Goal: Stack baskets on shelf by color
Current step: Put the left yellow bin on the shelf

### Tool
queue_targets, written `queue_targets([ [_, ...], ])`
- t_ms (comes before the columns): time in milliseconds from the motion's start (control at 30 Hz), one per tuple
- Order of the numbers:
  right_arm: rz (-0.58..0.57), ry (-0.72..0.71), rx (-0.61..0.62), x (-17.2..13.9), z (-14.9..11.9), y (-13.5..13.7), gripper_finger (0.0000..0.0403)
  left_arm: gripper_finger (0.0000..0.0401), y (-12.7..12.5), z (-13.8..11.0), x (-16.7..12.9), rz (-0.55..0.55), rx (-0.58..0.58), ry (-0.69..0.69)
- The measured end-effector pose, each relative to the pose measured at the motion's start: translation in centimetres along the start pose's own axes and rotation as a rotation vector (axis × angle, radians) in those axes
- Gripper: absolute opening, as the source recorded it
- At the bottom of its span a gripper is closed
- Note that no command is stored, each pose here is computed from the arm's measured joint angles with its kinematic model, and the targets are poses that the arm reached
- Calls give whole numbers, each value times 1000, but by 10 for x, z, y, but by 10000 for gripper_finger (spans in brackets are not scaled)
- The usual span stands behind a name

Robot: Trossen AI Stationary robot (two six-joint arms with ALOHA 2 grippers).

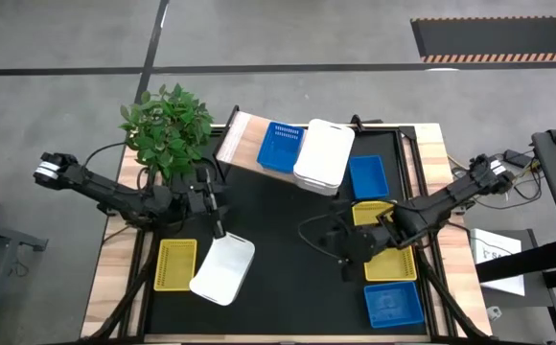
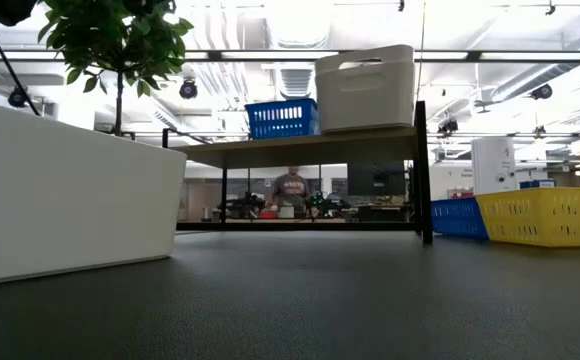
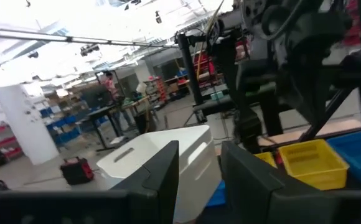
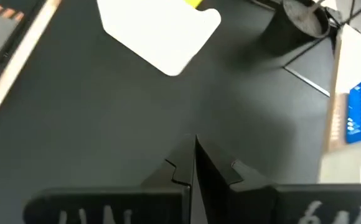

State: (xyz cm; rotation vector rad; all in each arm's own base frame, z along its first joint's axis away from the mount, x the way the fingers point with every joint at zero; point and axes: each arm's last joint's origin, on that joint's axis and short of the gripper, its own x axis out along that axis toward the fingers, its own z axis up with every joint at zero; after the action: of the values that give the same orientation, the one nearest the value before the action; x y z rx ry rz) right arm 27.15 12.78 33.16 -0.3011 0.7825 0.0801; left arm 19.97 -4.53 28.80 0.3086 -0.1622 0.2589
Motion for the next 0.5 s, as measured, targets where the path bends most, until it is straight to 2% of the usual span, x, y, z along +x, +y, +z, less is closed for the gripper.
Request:
queue_targets([
  [500,42,-247,-63,0,-53,13,9,105,-17,-8,19,-41,-122,60],
])
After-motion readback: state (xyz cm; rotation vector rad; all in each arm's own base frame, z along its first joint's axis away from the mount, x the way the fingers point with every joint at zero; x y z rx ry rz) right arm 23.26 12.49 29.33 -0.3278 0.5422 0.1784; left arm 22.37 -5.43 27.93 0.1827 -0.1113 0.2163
